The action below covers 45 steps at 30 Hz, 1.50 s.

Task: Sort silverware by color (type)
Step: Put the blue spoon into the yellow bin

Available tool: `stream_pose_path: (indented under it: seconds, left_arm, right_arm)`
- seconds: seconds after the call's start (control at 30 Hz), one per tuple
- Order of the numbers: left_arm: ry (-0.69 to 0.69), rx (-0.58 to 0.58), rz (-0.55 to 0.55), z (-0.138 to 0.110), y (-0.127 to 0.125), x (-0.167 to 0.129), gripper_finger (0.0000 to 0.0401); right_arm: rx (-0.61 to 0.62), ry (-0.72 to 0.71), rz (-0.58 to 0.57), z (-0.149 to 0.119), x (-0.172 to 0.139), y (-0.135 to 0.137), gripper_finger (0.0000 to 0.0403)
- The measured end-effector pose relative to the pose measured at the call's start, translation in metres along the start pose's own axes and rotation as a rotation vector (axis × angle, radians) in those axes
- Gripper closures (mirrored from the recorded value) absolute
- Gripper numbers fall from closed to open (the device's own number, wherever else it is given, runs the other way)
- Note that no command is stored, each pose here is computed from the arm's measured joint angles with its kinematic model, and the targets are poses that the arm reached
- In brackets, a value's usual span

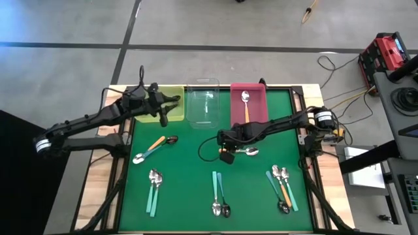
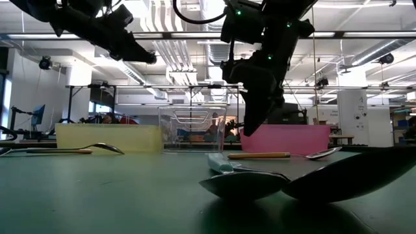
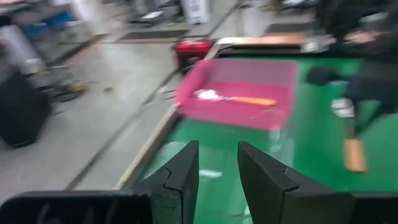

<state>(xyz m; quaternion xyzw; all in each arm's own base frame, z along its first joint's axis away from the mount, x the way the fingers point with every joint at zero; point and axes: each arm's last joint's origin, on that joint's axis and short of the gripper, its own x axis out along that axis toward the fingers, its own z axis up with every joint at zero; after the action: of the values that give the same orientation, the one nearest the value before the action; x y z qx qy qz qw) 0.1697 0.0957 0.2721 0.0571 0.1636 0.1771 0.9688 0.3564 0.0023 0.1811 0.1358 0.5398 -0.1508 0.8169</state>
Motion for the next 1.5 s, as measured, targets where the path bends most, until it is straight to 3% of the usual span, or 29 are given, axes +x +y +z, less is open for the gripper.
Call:
stream_pose_path:
  seconds: [0.1, 0.17, 0.23, 0.53, 0.93, 1.23, 1.5]
  left_arm:
    - [-0.01, -0.022, -0.091, 0.0, -0.008, 0.006, 0.0307]
    - [0.032, -0.06, -0.082, -0.001, -0.012, 0.009, 0.0307]
    - [0.099, -0.109, -0.058, -0.002, -0.017, 0.011, 0.0308]
    - [0.555, -0.188, -0.182, 0.0, -0.043, 0.005, 0.0308]
    - [0.843, -0.277, -0.177, -0.024, -0.052, -0.008, 0.0307]
    - [0.988, -0.334, -0.291, -0.039, -0.071, -0.018, 0.0307]
    - [1.034, -0.327, -0.177, -0.056, -0.073, -0.018, 0.0307]
  right_arm:
    - [-0.001, 0.0, 0.0, 0.0, 0.0, 0.0, 0.0394]
    - [-0.001, 0.0, 0.0, 0.0, 0.0, 0.0, 0.0394]
    - [-0.003, 0.0, 0.0, 0.0, 0.0, 0.0, 0.0394]
    - [-0.065, -0.001, -0.001, 0.0, 0.0, 0.0, 0.0394]
    - [-0.073, -0.011, 0.004, 0.001, -0.003, 0.0, 0.0394]
    - [-0.068, -0.019, 0.006, 0.002, -0.005, -0.001, 0.0394]
    - [-0.068, -0.021, 0.007, 0.002, -0.005, -0.001, 0.0394]
